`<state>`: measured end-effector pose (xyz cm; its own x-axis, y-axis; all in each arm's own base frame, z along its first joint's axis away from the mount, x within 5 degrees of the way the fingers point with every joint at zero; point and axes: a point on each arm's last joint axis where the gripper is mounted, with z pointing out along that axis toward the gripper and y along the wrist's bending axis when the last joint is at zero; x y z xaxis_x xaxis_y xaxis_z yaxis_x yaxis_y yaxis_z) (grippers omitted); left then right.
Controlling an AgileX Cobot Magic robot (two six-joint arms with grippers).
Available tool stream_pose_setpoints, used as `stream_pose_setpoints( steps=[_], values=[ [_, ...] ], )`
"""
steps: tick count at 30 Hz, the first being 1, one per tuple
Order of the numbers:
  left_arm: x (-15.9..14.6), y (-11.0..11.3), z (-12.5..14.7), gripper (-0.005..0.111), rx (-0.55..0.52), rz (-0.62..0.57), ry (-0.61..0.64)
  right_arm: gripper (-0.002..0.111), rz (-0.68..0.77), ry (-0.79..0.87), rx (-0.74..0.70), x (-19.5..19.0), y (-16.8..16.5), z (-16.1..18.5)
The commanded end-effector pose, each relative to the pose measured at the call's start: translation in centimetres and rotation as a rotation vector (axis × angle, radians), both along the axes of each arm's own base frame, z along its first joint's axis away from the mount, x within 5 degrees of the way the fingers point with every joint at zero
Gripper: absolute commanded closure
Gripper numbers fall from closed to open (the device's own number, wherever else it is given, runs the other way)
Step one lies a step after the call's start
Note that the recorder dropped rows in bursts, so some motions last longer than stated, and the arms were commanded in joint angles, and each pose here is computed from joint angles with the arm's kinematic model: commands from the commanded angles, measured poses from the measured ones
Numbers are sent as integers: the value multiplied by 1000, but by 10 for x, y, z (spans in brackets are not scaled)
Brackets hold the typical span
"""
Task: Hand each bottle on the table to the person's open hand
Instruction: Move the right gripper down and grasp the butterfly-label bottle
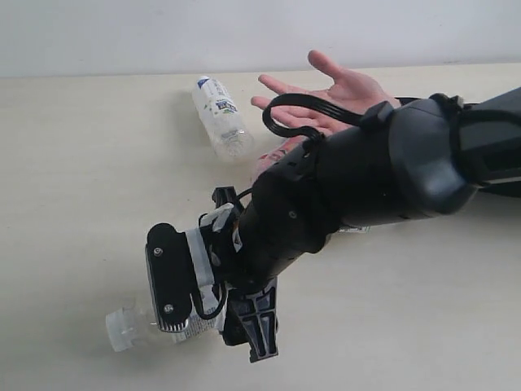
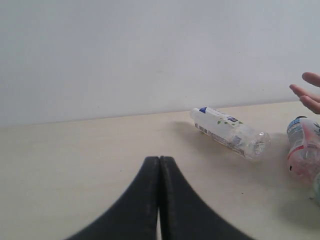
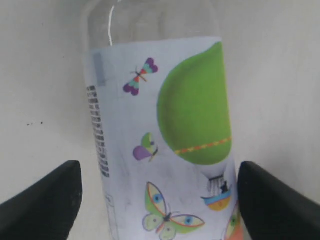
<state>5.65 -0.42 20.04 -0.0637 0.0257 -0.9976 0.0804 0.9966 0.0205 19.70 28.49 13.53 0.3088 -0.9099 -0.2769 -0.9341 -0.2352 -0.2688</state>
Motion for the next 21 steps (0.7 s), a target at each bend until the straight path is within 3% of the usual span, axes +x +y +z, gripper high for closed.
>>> stream_pose_setpoints(
  steps=[1,4,6,8,11,15,21],
  values=[
    [0,0,0,107,-6,-6,-12,32,-11,5,15,0,2,0],
    [0,0,0,107,-6,-6,-12,44,-9,12,5,0,2,-3],
    [0,0,0,107,-6,-6,-12,57,-8,21,-6,-1,2,-5],
    [0,0,0,107,-6,-6,-12,86,-44,45,18,-2,3,-4],
    [0,0,0,107,-6,-6,-12,109,-47,46,22,-1,3,-4],
    [0,0,0,107,-6,-6,-12,108,-49,34,41,-1,3,3],
    [0,0,0,107,-6,-6,-12,108,-175,60,148,-1,7,42]
  ],
)
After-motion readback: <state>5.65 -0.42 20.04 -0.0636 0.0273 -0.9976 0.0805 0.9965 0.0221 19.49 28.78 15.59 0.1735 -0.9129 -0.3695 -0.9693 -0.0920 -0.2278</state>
